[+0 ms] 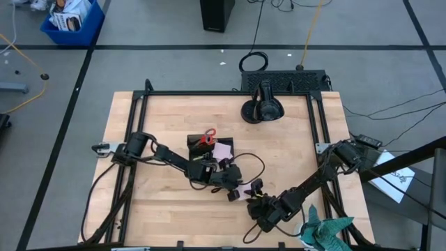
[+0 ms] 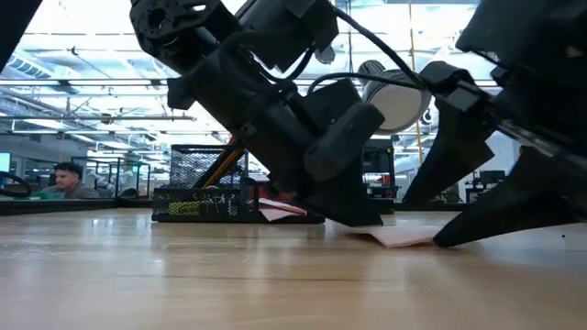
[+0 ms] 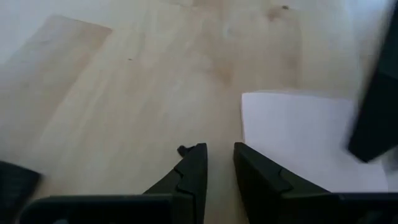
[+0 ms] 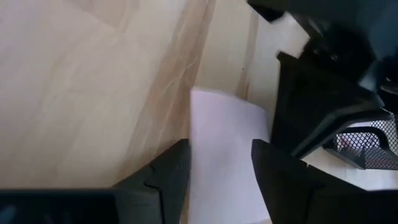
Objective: Pick and place office supplies into organizer
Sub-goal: Put the pink sticky notes into the black desk organizer
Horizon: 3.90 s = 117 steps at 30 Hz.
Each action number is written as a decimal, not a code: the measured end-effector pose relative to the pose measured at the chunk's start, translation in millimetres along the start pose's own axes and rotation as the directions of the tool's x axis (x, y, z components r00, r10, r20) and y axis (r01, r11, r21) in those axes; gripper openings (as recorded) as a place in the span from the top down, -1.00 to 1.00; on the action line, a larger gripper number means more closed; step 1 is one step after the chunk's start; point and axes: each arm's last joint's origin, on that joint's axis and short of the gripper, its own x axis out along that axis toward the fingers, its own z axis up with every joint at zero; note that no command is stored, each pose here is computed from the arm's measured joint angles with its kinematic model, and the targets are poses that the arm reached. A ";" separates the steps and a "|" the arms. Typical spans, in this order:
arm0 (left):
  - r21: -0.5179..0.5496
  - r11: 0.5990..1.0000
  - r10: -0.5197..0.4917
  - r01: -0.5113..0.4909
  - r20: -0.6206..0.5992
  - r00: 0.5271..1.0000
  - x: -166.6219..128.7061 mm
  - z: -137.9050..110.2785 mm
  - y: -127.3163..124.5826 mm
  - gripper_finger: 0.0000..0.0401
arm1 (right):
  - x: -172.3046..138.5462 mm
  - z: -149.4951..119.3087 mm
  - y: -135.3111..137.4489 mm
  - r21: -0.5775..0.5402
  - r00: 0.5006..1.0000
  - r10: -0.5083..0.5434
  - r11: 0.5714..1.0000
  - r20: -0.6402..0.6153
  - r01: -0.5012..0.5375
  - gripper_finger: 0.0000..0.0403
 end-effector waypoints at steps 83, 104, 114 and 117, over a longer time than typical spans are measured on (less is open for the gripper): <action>0.399 0.914 -0.036 0.079 -0.113 0.993 -159.0 -96.8 -140.8 0.57 | 92.2 26.2 -174.7 0.051 0.956 -0.287 0.956 -0.066 0.290 1.00; 0.416 0.907 -0.028 0.070 -0.106 0.994 -157.5 -94.6 -139.2 0.57 | 114.8 9.4 -189.9 0.158 0.990 -0.138 0.977 -0.030 0.141 1.00; 0.416 0.907 -0.028 0.070 -0.106 0.994 -157.6 -94.4 -139.3 0.57 | 115.6 7.0 -187.4 0.194 0.998 -0.057 0.979 -0.015 0.059 1.00; 0.414 0.908 -0.027 0.068 -0.105 0.994 -157.1 -93.8 -138.8 0.57 | 116.7 3.7 -187.6 0.210 0.998 -0.052 0.976 -0.026 0.057 1.00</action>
